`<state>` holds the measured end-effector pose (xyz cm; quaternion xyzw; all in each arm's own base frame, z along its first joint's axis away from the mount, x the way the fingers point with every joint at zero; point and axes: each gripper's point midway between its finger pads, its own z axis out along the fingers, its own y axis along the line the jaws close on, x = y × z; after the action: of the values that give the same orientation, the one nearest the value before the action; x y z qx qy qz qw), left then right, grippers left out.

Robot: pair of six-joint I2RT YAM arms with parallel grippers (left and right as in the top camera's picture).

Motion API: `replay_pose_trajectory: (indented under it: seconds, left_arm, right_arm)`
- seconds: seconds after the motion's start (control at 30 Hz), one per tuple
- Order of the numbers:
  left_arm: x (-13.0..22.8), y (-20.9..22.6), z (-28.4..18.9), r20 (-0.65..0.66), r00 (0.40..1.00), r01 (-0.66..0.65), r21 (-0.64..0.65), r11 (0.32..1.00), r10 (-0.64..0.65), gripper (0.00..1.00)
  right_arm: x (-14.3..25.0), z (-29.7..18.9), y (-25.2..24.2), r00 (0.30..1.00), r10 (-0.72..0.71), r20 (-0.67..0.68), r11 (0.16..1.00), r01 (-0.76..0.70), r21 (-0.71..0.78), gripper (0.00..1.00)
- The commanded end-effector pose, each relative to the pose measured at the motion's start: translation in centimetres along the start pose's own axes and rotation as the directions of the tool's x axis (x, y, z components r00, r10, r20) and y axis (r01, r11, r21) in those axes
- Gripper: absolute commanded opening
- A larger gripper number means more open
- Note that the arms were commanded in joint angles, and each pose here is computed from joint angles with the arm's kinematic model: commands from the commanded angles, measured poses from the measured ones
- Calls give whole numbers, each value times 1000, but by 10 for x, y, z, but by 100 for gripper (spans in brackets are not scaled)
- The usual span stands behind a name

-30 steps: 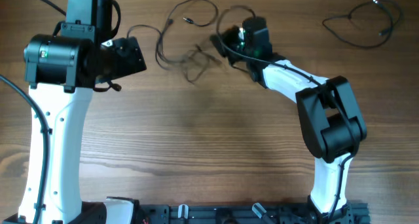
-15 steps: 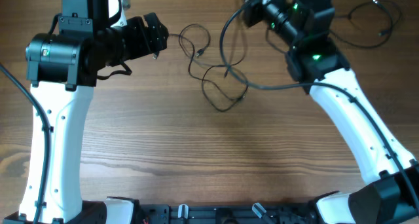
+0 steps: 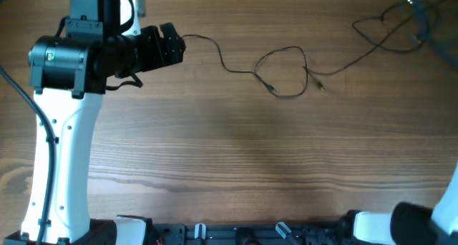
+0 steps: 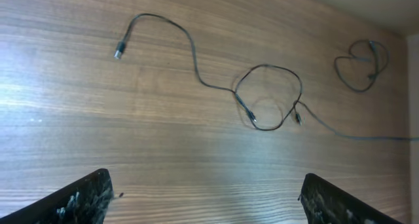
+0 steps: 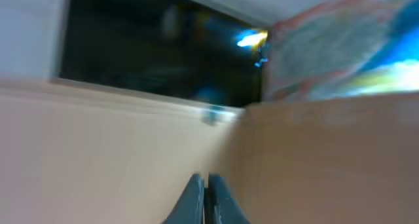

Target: Untangle cables

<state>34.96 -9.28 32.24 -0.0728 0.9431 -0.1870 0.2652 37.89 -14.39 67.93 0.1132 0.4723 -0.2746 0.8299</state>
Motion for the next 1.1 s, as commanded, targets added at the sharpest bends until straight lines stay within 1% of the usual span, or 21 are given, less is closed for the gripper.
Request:
replay_pose_trajectory:
  seconds: [0.0, 0.03, 0.07, 0.1, 0.13, 0.17, 0.2, 0.27, 0.37, 0.47, 0.57, 0.6, 0.67, 0.7, 0.73, 0.87, 0.9, 0.97, 1.0, 1.03, 1.07]
  left_arm:
    - [-1, 5, 4, -5, 1000, -15, -24, 1000, 15, 94]
    - [-1, 5, 4, -5, 1000, -15, -24, 1000, 15, 94]
    - [-1, 5, 4, -5, 1000, -15, -24, 1000, 15, 94]
    - [-1, 5, 5, -8, 1000, -15, -25, 1000, 15, 94]
    - [-1, 6, 5, -8, 1000, -15, -25, 1000, 14, 94]
    - [-1, 6, 6, -9, 1000, -14, -25, 1000, 13, 88]
    - [-1, 6, 6, -9, 1000, -14, -26, 1000, 14, 85]
    - [0, 6, 6, -10, 1000, -14, -26, 1000, 13, 85]
    - [0, 6, 6, -13, 1000, -13, -27, 1000, 13, 86]
    - [0, 6, 6, -13, 1000, -13, -27, 1000, 13, 86]
    - [0, 6, 6, -14, 1000, -13, -27, 1000, 13, 86]
    - [0, 6, 6, -13, 1000, -13, -27, 1000, 13, 86]
    - [-1, 6, 6, -9, 1000, -14, -25, 1000, 14, 86]
    - [0, 6, 6, -12, 1000, -13, -26, 1000, 13, 86]
    - [1, 6, 6, -18, 1000, -12, -28, 1000, 12, 86]
    - [3, 13, 6, -23, 1000, -10, -64, 998, 9, 86]
    - [2, 17, 5, -15, 1000, -10, -85, 996, 9, 86]
    - [-5, 34, 3, 23, 1000, -9, -188, 982, 14, 87]
    - [-9, 42, 1, 42, 999, -5, -227, 974, 15, 87]
    - [-11, 46, 0, 51, 999, 4, -237, 972, 8, 87]
    - [-14, 51, -3, 64, 998, 24, -242, 970, -8, 86]
  right_arm:
    - [-22, 9, -27, 987, 62, 149, 997, -55, -51, 4]
    - [-36, 5, -9, 965, 188, 185, 969, -152, -194, 4]
    - [-44, 0, 4, 934, 314, 172, 920, -254, -299, 4]
    - [-48, -5, 24, 856, 508, 92, 804, -434, -407, 4]
    - [-49, -6, 37, 795, 606, 32, 718, -530, -451, 5]
    - [-50, -9, 59, 702, 710, -49, 596, -637, -489, 4]
    - [-56, -15, 84, 631, 769, -108, 494, -692, -527, 4]
    - [-83, -36, 126, 512, 845, -155, 345, -743, -573, 4]
    - [-108, -59, 156, 391, 904, -171, 241, -799, -551, 5]
    - [-125, -74, 168, 329, 926, -184, 176, -809, -560, 4]
    - [-128, -73, 160, 311, 938, -156, 175, -809, -561, 4]
    - [-130, -76, 166, 291, 934, -207, 124, -808, -576, 4]
    - [-132, -91, 196, 201, 907, -370, -53, -818, -573, 5]
    - [-130, -95, 210, 177, 897, -405, -93, -820, -564, 4]
    - [-128, -102, 228, 162, 886, -435, -125, -819, -560, 4]
    - [-115, -134, 299, 161, 812, -561, -195, -831, -521, 4]
    - [-116, -147, 316, 187, 790, -584, -202, -820, -536, 5]
    - [-127, -190, 353, 327, 730, -600, -191, -745, -639, 4]
    - [-131, -209, 369, 366, 711, -601, -187, -725, -663, 4]
    - [-137, -222, 377, 383, 714, -586, -185, -704, -686, 4]
    - [-153, -235, 376, 391, 756, -525, -162, -664, -729, 4]
